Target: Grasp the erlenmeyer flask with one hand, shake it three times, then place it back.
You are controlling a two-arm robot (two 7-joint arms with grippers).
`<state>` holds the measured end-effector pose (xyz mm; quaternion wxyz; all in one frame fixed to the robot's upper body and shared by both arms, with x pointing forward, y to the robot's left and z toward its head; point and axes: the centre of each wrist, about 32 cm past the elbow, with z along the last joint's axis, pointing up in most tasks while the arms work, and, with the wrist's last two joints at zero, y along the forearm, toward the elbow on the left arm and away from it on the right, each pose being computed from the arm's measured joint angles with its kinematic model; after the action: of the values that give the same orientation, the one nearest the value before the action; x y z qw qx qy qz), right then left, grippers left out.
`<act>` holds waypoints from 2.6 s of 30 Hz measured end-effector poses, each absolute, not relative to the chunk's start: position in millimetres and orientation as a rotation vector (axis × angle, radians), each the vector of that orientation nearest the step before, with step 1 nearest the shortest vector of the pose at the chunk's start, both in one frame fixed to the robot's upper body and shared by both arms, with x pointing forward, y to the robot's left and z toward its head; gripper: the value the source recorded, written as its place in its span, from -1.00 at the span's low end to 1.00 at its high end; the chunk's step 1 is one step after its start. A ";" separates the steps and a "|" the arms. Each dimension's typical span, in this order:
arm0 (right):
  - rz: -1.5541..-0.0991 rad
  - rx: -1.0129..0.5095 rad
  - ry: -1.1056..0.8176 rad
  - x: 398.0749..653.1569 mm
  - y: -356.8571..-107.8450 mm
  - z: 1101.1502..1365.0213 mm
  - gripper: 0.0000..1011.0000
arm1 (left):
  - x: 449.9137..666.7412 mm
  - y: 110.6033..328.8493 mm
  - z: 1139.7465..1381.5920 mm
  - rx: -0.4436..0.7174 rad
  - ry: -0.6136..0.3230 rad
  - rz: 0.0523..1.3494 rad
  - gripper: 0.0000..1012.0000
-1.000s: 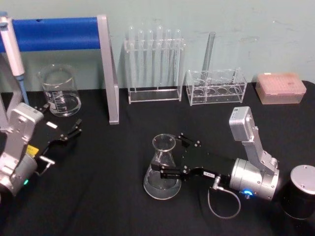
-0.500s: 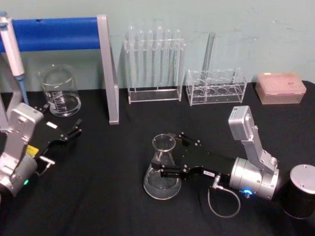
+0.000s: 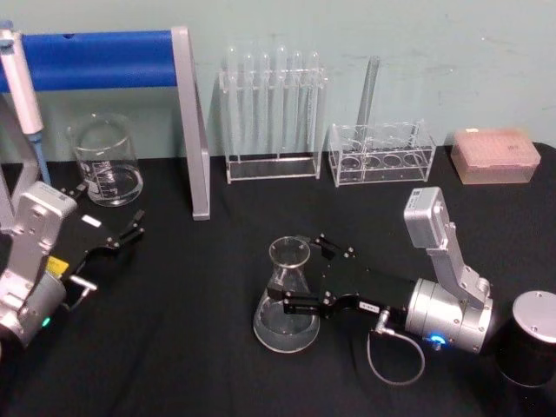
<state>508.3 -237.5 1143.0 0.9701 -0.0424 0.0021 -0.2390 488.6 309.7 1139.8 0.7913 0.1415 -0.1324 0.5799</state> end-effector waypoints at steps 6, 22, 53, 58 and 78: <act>-0.483 -0.085 0.005 508.2 -237.5 1142.9 0.98 | 488.6 309.7 1139.8 0.304 -0.285 1.248 0.98; -0.482 -0.085 0.005 508.2 -237.5 1142.9 0.70 | 488.6 309.7 1139.8 0.304 -0.285 1.248 0.98; -0.482 -0.085 0.005 508.2 -237.5 1142.9 -0.11 | 488.6 309.7 1139.8 0.304 -0.285 1.248 0.98; -0.482 -0.085 0.005 508.2 -237.5 1142.9 -0.11 | 488.6 309.7 1139.8 0.305 -0.285 1.248 0.98; -0.722 0.038 -0.090 478.0 -234.6 1200.2 -0.11 | 488.6 309.6 1139.8 0.304 -0.285 1.248 0.98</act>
<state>478.0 -234.6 1200.2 0.9344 0.0186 -0.0442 -0.3529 488.6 309.6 1139.8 0.7913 0.1415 -0.1325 0.5799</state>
